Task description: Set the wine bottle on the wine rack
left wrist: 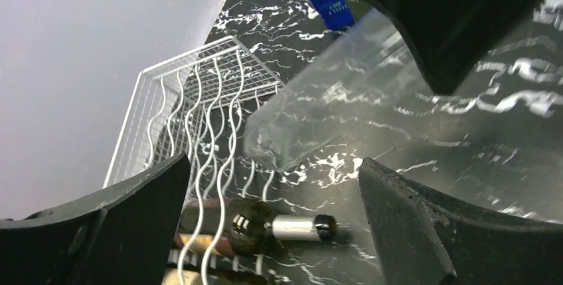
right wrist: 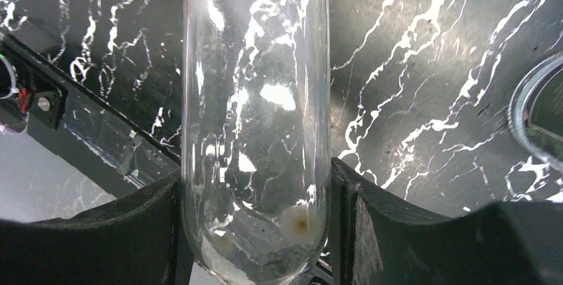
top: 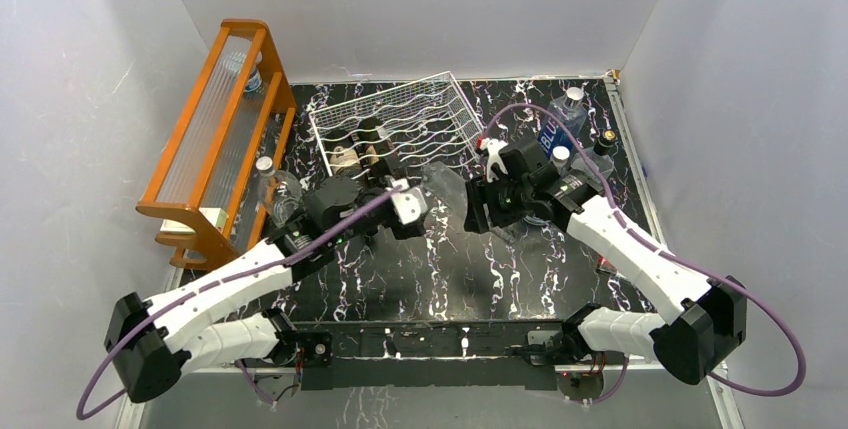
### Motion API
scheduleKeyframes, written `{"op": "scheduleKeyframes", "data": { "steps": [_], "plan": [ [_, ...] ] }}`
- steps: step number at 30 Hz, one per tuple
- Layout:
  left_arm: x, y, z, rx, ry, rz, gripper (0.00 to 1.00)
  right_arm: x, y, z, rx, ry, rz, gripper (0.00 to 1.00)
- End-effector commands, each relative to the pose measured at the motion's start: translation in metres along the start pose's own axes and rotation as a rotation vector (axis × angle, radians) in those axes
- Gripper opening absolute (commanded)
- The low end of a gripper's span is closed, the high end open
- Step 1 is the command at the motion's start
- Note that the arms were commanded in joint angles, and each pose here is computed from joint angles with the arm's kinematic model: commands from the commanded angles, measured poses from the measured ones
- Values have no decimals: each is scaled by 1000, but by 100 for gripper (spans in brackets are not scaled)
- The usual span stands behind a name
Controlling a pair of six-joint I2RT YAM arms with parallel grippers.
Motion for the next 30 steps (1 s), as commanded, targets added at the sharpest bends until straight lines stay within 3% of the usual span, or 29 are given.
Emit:
{"op": "scheduleKeyframes", "data": {
  "steps": [1,6,10,15,30],
  "plan": [
    [0,-25,-20,-108,-428,-178,98,0,10,-8,-128,54,11,0],
    [-8,-47,-24,-158,-777,-274,98,1,30,-8,-190,94,-24,0],
    [-10,-63,-30,-43,-943,-314,98,1,49,-10,-214,118,-1,0],
    [-7,-66,-34,42,-930,-328,98,-3,68,-13,-226,130,45,0],
    [16,-22,-59,-18,-877,-311,98,-13,110,-23,-234,145,73,0]
  ]
}}
Point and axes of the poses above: each gripper's point midway between its finger pads, its own y axis out along the fingers, its own x axis along the line the jaws close on, z = x × y, the point moved 10 cm from there along -y, back along the fingers, and after that the axes turned 9 degrees about -y, right-handed, at the moved point
